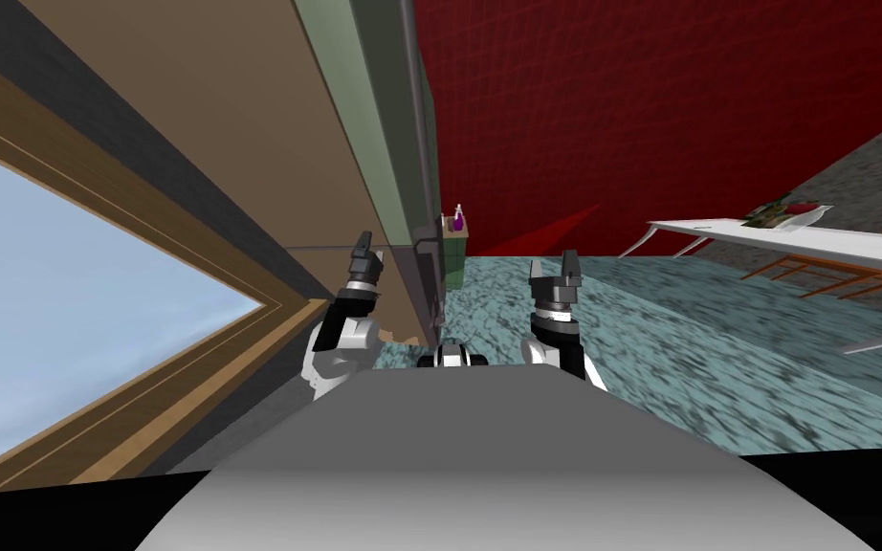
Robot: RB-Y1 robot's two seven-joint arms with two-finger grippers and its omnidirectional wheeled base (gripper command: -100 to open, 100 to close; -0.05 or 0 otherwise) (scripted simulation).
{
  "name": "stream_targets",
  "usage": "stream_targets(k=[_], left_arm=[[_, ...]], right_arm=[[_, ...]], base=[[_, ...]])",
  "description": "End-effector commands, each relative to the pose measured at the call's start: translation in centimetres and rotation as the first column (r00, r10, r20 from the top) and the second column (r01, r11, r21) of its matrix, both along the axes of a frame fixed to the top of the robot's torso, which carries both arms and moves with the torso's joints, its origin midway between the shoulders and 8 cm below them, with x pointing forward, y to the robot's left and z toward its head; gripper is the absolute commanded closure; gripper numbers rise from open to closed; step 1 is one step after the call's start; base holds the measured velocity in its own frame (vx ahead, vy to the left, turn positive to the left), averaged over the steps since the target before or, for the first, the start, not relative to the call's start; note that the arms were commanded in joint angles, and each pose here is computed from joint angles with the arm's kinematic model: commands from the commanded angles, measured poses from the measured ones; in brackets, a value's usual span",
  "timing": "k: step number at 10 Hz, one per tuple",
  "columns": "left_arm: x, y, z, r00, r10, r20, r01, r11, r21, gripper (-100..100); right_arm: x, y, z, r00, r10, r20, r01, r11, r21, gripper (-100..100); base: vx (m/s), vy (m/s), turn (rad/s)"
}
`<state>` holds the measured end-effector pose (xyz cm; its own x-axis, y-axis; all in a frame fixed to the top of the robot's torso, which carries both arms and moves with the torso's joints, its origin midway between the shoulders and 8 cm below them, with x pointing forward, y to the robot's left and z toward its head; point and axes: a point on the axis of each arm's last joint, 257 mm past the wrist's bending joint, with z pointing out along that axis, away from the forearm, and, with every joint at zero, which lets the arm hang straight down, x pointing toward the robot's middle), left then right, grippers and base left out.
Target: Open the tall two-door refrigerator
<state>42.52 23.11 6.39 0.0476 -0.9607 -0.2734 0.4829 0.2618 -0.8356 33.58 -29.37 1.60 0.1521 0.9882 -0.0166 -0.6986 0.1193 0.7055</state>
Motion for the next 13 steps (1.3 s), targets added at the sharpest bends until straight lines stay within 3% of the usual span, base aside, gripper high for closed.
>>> stream_targets(k=[1,5,9,13], left_arm=[[0.9,-0.1,-0.6,0.9990,-0.007,-0.043,0.006,0.9999,-0.011,-100],[1.8,0.0,-1.5,0.9951,-0.002,-0.099,0.000,0.9999,-0.017,-100],[3.0,0.0,-2.2,0.9865,-0.002,-0.164,-0.002,0.9996,-0.028,-100],[3.5,-0.1,-2.7,0.9806,-0.003,-0.196,-0.004,0.9994,-0.034,-100]], right_arm=[[0.0,0.0,0.0,1.000,0.000,0.000,0.000,1.000,0.000,0],[0.0,0.0,0.0,1.000,0.000,0.000,0.000,1.000,0.000,0],[0.0,0.0,0.0,1.000,0.000,0.000,0.000,1.000,0.000,0],[0.0,0.0,0.0,1.000,0.000,0.000,0.000,1.000,0.000,0]], base=[[0.007,-0.039,0.072],[0.004,-0.034,0.045],[0.004,-0.041,0.055],[0.001,-0.025,0.027]])
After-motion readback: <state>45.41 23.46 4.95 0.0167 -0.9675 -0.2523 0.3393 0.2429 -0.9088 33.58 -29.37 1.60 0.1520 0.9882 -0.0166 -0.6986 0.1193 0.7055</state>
